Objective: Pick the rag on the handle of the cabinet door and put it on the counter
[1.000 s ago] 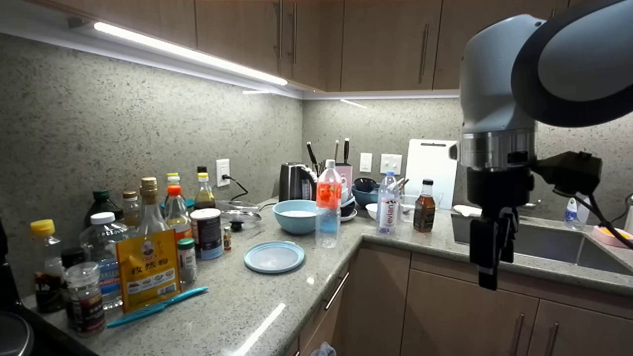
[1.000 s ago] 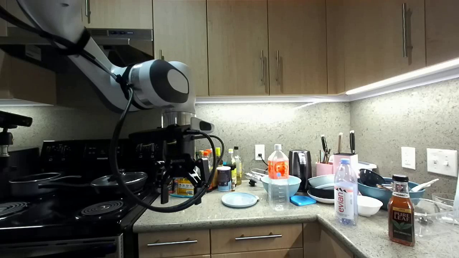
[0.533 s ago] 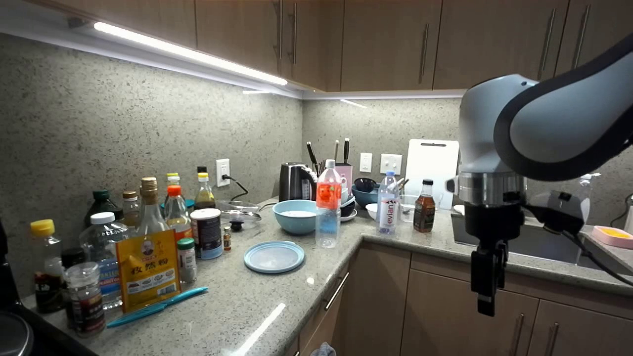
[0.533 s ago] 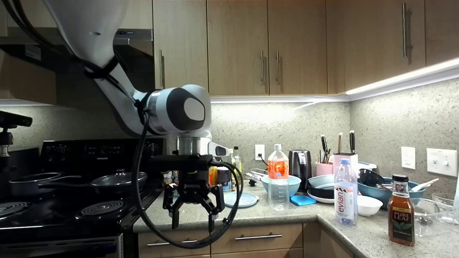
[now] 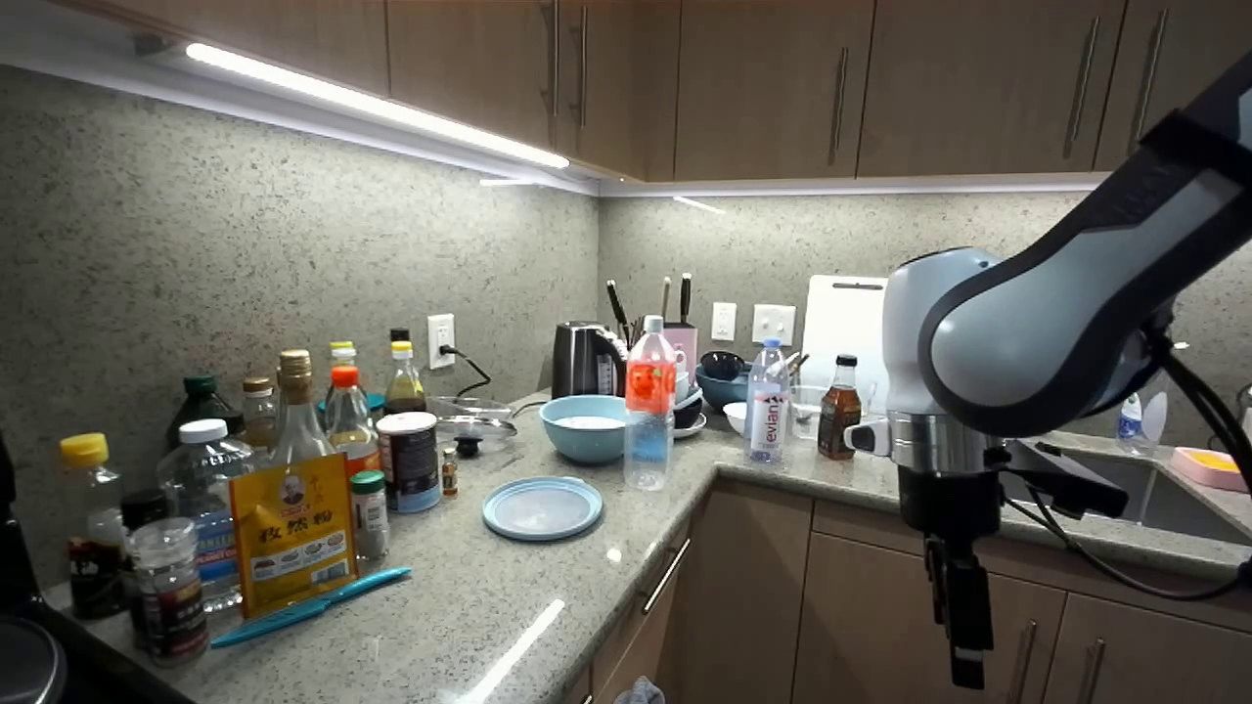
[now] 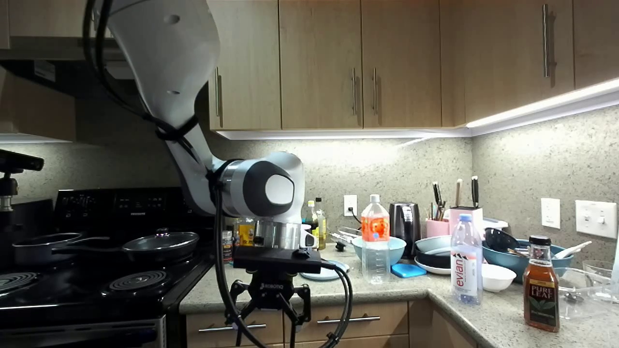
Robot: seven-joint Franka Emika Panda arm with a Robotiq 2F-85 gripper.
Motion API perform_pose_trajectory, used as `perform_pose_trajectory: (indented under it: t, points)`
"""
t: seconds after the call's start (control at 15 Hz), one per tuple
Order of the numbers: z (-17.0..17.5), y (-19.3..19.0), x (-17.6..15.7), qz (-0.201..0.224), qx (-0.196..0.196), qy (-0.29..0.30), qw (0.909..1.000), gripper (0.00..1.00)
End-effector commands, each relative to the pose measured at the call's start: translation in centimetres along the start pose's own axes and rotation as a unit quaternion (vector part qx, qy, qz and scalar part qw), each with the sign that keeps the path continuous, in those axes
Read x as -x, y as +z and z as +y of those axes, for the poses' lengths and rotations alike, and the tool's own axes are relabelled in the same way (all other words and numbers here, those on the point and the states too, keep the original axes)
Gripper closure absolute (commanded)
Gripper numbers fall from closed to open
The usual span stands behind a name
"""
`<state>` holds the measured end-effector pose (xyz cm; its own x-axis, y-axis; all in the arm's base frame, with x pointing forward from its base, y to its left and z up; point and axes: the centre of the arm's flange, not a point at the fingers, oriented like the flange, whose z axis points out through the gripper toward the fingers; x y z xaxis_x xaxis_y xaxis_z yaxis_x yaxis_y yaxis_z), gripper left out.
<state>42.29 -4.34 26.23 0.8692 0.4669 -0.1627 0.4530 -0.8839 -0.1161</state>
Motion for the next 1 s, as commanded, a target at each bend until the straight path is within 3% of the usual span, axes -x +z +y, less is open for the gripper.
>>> perform_pose_trajectory:
  t: [0.0, 0.2, 0.4, 0.67, 0.93]
  points:
    - [0.0, 0.0, -0.3, -0.004, -0.002, -0.005, 1.0000, 0.00]
    - [0.0, 0.1, -0.9, 0.000, 0.005, 0.000, 1.0000, 0.00]
    - [0.2, 1.5, -3.2, 0.038, -0.014, -0.007, 0.9992, 0.00]
    - [0.0, 4.6, -8.4, 0.103, -0.088, 0.001, 0.9908, 0.00]
    - [-0.9, 9.3, -14.9, 0.130, -0.178, 0.005, 0.9753, 0.00]
